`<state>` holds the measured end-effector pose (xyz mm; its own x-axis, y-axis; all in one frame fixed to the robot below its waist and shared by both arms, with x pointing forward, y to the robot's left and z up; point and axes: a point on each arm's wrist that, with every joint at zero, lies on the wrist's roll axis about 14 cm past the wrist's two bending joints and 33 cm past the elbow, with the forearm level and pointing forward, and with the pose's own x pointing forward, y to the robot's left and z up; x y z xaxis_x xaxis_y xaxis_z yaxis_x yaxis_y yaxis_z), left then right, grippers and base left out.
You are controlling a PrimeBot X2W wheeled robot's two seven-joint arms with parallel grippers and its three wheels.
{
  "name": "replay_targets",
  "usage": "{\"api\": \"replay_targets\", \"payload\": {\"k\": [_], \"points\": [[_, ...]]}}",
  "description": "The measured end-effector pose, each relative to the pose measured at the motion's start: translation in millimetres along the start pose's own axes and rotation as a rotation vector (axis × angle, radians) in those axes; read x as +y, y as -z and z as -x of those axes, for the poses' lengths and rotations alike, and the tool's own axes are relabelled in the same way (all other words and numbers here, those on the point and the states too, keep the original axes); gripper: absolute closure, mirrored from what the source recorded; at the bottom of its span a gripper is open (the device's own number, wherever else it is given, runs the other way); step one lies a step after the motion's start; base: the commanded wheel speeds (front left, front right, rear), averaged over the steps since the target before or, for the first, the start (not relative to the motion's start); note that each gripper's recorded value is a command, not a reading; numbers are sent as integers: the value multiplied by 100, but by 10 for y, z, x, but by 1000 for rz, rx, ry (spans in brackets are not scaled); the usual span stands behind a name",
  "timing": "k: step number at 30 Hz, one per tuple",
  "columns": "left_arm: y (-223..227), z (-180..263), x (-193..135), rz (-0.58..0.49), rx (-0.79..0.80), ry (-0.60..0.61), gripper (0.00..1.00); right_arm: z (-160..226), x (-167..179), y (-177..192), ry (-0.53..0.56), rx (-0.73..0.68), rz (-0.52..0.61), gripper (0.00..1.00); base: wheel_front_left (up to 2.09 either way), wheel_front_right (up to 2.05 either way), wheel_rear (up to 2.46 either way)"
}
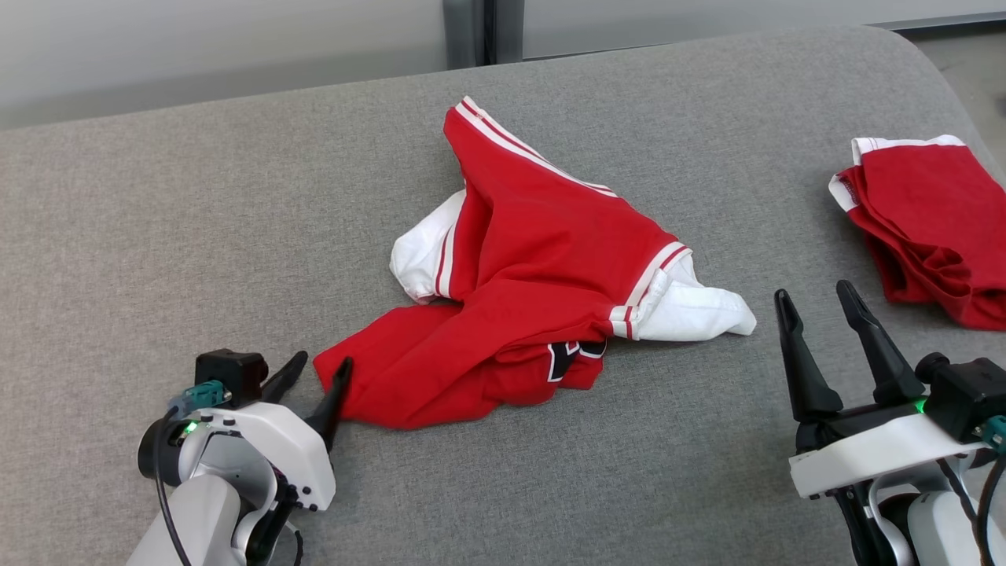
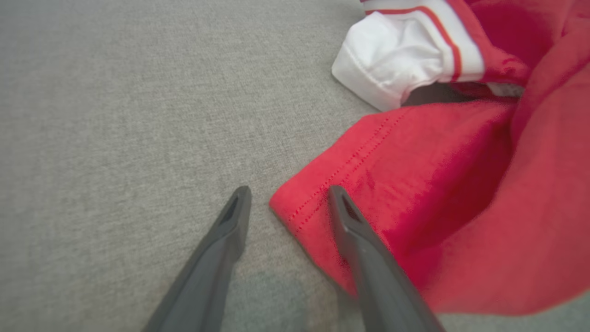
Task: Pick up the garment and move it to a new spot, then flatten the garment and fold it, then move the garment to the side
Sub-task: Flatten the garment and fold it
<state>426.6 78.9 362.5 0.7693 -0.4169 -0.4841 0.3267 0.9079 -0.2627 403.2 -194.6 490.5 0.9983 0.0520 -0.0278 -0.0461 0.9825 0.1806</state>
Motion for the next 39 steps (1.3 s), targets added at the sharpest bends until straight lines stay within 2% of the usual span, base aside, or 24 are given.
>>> {"api": "replay_targets", "payload": {"k": [1, 8, 14, 22, 31, 35, 39], "points": [[-1, -15, -5, 3, 3, 4, 100, 2, -14, -2, 4, -2, 1, 0, 0, 0, 0], [-65, -3, -36, 5, -33, 20, 100, -1, -50, -25, 16, -14, -2, 0, 0, 0, 0], [-332, 170, 65, 12, -169, -18, 100, -14, -27, -83, 12, -35, -9, 0, 0, 0, 0], [-599, 770, 221, 34, -333, -154, 100, -39, 56, -130, -9, -53, -28, 0, 0, 0, 0], [-743, 1354, 258, 61, -398, -253, 100, -139, 186, -145, -46, -57, -38, 0, 0, 0, 0], [-858, 1434, 287, 44, -420, -274, 100, -158, 201, -150, -49, -59, -40, 0, 0, 0, 0], [-979, 1309, 339, 15, -411, -270, 100, -172, 185, -150, -44, -60, -42, 0, 0, 0, 0]]}}
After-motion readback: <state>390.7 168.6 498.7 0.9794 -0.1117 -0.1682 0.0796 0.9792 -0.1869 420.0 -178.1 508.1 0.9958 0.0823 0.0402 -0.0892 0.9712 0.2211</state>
